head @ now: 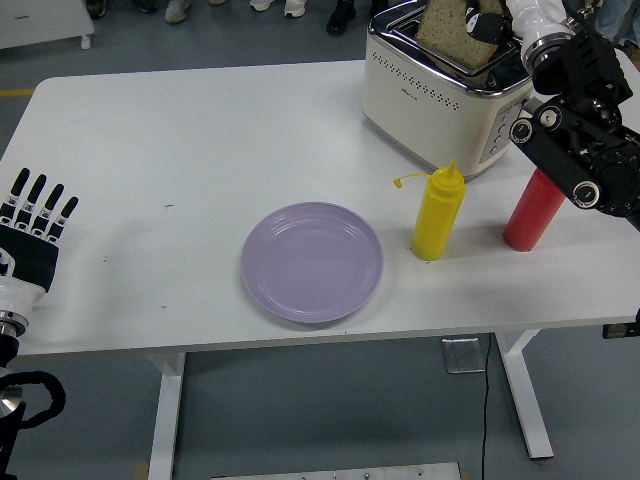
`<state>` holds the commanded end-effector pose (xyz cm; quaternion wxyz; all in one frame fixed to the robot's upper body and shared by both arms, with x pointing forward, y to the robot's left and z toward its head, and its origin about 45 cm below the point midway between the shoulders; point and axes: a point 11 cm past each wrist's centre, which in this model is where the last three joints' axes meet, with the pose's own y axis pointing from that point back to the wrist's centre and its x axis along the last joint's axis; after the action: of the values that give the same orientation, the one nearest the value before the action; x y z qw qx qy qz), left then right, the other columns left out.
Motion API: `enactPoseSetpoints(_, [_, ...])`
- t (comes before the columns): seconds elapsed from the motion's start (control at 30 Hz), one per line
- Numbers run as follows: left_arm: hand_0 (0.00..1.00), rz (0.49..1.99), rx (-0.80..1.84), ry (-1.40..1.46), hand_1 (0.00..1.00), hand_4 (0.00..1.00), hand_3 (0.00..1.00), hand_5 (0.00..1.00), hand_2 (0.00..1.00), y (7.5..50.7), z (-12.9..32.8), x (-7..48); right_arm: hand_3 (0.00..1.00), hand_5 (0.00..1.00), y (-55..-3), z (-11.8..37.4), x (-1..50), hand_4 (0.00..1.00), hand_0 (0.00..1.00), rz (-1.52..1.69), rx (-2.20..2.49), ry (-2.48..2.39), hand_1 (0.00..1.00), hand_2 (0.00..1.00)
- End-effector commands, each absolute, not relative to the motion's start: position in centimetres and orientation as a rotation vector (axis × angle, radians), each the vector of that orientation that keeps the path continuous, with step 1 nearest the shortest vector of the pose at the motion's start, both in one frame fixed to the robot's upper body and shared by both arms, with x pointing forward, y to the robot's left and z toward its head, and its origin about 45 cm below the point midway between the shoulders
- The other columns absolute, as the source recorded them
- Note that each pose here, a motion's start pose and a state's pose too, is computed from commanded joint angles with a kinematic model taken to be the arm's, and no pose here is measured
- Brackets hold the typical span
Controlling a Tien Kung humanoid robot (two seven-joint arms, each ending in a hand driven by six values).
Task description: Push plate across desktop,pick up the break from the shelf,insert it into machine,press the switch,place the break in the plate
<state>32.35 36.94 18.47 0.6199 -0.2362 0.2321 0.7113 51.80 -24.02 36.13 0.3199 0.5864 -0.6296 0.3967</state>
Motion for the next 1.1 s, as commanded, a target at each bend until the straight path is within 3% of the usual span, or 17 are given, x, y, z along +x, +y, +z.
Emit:
enactPoseSetpoints(0.17, [0.811, 1.636, -0.543, 0.534, 0.86, 0.637, 0.862, 0.998, 0.916, 36.9, 18.5, 32.4, 0.879, 0.192, -24.2, 35.9, 51.9, 0.651, 0.702, 1.023, 1.573, -1.641, 0.761, 0.843])
enactPoseSetpoints(0.2, [0.811, 1.636, -0.543, 0.534, 0.86, 0.637, 0.862, 0.998, 0.916, 36.9, 18.5, 32.4, 0.988, 0.282, -24.2, 35.9, 51.8, 0.75, 0.794, 1.022, 1.58, -1.644, 0.821, 0.953])
enactPoseSetpoints(0.37, [0.811, 1.636, -0.542, 0.533, 0.86, 0.637, 0.862, 0.998, 0.916, 36.9, 18.5, 32.3, 0.988, 0.282, -24.4, 36.4, 51.7, 0.75, 0.794, 1.026, 1.613, -1.679, 0.821, 0.953])
enactPoseSetpoints(0.4, [0.811, 1.636, -0.542, 0.533, 0.86, 0.636, 0.862, 0.998, 0.916, 37.0, 18.4, 32.3, 0.998, 0.335, -24.5, 36.6, 51.7, 0.795, 0.819, 1.027, 1.62, -1.691, 0.832, 0.96])
enactPoseSetpoints(0.57, [0.811, 1.637, -0.541, 0.533, 0.86, 0.636, 0.862, 0.998, 0.916, 37.0, 18.4, 32.3, 0.998, 0.335, -24.9, 37.4, 51.4, 0.795, 0.819, 1.038, 1.64, -1.746, 0.832, 0.96])
enactPoseSetpoints(0.6, [0.811, 1.637, -0.541, 0.533, 0.86, 0.637, 0.862, 0.998, 0.916, 37.0, 18.4, 32.3, 0.899, 0.344, -25.0, 37.6, 51.3, 0.753, 0.721, 1.04, 1.639, -1.762, 0.748, 0.898])
enactPoseSetpoints(0.77, [0.811, 1.637, -0.538, 0.535, 0.86, 0.637, 0.862, 0.998, 0.916, 36.9, 18.3, 32.2, 0.899, 0.344, -26.7, 39.0, 50.5, 0.753, 0.721, 1.064, 1.592, -1.864, 0.748, 0.898])
enactPoseSetpoints(0.8, [0.811, 1.638, -0.537, 0.534, 0.86, 0.638, 0.862, 0.998, 0.916, 36.9, 18.3, 32.2, 0.722, 0.264, -27.3, 39.4, 50.2, 0.468, 0.489, 1.072, 1.578, -1.886, 0.556, 0.715])
enactPoseSetpoints(0.97, [0.811, 1.643, -0.536, 0.534, 0.86, 0.638, 0.862, 0.998, 0.916, 37.1, 18.2, 32.1, 0.722, 0.264, -29.8, 40.3, 48.8, 0.468, 0.489, 1.113, 1.521, -1.915, 0.556, 0.715])
enactPoseSetpoints(1.0, [0.811, 1.645, -0.537, 0.533, 0.86, 0.637, 0.862, 0.998, 0.916, 37.2, 18.3, 32.0, 0.584, 0.32, -30.3, 40.4, 48.5, 0.329, 0.334, 1.123, 1.512, -1.912, 0.426, 0.623])
enactPoseSetpoints(1.1, [0.811, 1.647, -0.537, 0.531, 0.86, 0.637, 0.862, 0.998, 0.916, 37.3, 18.3, 32.0, 0.584, 0.32, -31.5, 40.8, 47.7, 0.329, 0.334, 1.148, 1.499, -1.895, 0.426, 0.623])
